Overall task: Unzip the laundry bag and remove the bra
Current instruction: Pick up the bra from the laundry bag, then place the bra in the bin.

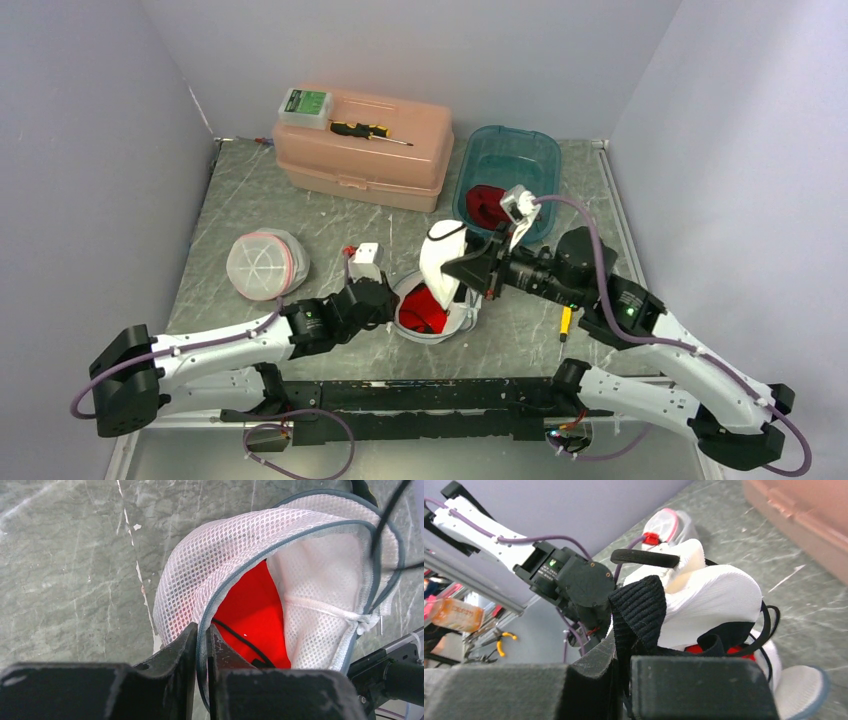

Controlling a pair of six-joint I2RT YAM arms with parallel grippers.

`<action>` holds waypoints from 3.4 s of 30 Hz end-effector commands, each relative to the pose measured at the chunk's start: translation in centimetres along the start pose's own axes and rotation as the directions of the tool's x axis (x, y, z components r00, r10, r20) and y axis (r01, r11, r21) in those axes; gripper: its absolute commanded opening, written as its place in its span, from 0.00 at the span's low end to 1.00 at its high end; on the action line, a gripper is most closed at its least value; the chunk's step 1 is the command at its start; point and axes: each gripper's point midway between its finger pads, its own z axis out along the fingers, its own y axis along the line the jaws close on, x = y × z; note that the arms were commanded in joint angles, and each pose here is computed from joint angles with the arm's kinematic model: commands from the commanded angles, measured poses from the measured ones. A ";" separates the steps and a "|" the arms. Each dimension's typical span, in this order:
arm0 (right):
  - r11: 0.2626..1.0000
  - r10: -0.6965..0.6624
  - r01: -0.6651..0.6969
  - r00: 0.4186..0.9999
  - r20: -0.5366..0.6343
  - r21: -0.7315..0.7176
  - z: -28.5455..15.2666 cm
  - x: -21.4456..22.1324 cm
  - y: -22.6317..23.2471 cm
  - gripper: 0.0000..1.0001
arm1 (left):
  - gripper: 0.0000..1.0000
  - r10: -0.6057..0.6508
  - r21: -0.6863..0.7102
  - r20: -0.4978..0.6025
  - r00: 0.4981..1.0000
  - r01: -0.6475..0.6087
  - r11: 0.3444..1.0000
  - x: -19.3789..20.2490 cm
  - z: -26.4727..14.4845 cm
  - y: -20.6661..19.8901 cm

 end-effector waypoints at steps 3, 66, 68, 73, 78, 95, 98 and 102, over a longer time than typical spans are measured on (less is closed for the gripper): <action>0.984 -0.144 0.137 0.988 0.056 0.112 -2.8 -5.0 -0.2 0.00 | 0.20 -0.055 0.054 0.036 0.998 0.053 0.997 -2.2 -1.4 -1.8; 0.136 -0.120 -0.093 0.987 0.109 0.986 3.6 -13.8 -48.2 0.00 | 0.94 -0.075 -0.190 0.162 0.984 0.106 0.976 -6.0 -4.4 2.9; 0.147 -0.154 -0.109 0.979 0.132 0.983 2.6 -16.1 -46.2 0.00 | 0.94 -0.078 -0.187 0.158 0.984 0.107 0.976 -6.0 -4.5 2.8; 0.160 -0.219 -0.105 0.966 0.139 0.982 0.9 -19.7 -41.4 0.00 | 0.94 -0.114 -0.145 0.140 0.984 0.134 0.980 -5.4 -4.3 2.2; 0.202 -0.198 -0.092 0.971 0.132 0.975 1.9 -20.4 -39.8 0.00 | 0.94 -0.152 -0.155 0.132 0.980 0.172 0.973 -4.8 -4.3 2.7; 0.122 0.041 -0.012 0.999 0.007 0.992 5.8 -8.8 -49.7 0.00 | 0.94 -0.144 -0.206 0.071 0.987 0.156 0.966 -2.6 -3.4 3.5; 0.100 0.078 0.008 0.997 -0.016 0.995 5.5 -6.9 -51.3 0.00 | 0.94 -0.131 -0.217 0.068 0.989 0.143 0.966 -2.5 -3.2 3.6; 0.074 0.125 0.029 0.991 -0.038 0.997 5.1 -5.0 -53.1 0.00 | 0.94 -0.115 -0.231 0.068 0.991 0.128 0.965 -2.6 -3.1 3.7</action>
